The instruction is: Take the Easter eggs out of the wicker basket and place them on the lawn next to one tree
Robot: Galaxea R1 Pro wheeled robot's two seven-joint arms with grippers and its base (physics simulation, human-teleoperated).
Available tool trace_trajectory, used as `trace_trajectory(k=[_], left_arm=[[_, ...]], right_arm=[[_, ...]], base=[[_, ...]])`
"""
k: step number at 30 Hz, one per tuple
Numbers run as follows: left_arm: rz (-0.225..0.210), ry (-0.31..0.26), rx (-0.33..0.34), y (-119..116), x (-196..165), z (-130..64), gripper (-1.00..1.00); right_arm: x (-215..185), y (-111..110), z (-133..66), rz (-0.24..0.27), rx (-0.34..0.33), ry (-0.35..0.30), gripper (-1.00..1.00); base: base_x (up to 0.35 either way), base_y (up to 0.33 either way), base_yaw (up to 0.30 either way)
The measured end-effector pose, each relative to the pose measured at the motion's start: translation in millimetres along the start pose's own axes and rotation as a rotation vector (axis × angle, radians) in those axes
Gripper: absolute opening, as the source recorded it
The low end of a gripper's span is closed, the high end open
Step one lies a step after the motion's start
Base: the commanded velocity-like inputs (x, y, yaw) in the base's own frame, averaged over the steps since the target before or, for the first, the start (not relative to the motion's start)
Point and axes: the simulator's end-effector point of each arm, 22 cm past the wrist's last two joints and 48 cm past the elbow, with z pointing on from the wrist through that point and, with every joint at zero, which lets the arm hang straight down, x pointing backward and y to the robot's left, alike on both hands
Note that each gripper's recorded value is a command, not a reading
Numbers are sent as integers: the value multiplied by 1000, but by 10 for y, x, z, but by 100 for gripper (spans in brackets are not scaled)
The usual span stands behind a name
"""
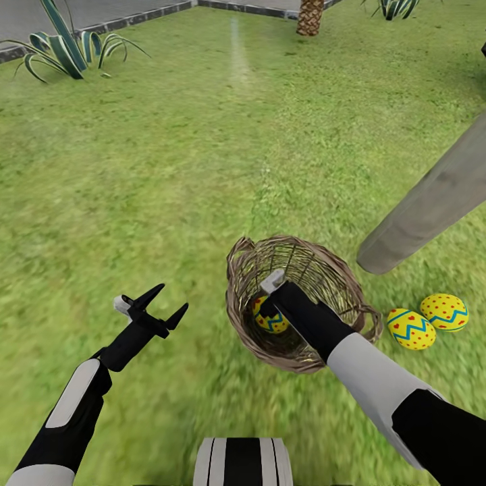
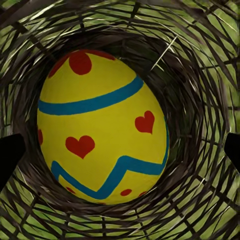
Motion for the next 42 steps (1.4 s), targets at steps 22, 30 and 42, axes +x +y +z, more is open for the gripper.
trace_trajectory(k=[22,30,42], left_arm=[[-1,0,-1,11,4,1,100],[-2,0,-2,13,5,-1,100],[-2,1,-2,15,10,3,100]], right_arm=[[518,-14,120,24,-7,192,100],[569,-114,150,30,3,222,100],[445,-79,125,17,-13,181,100]], base=[[55,0,0],[0,0,0],[0,0,0]])
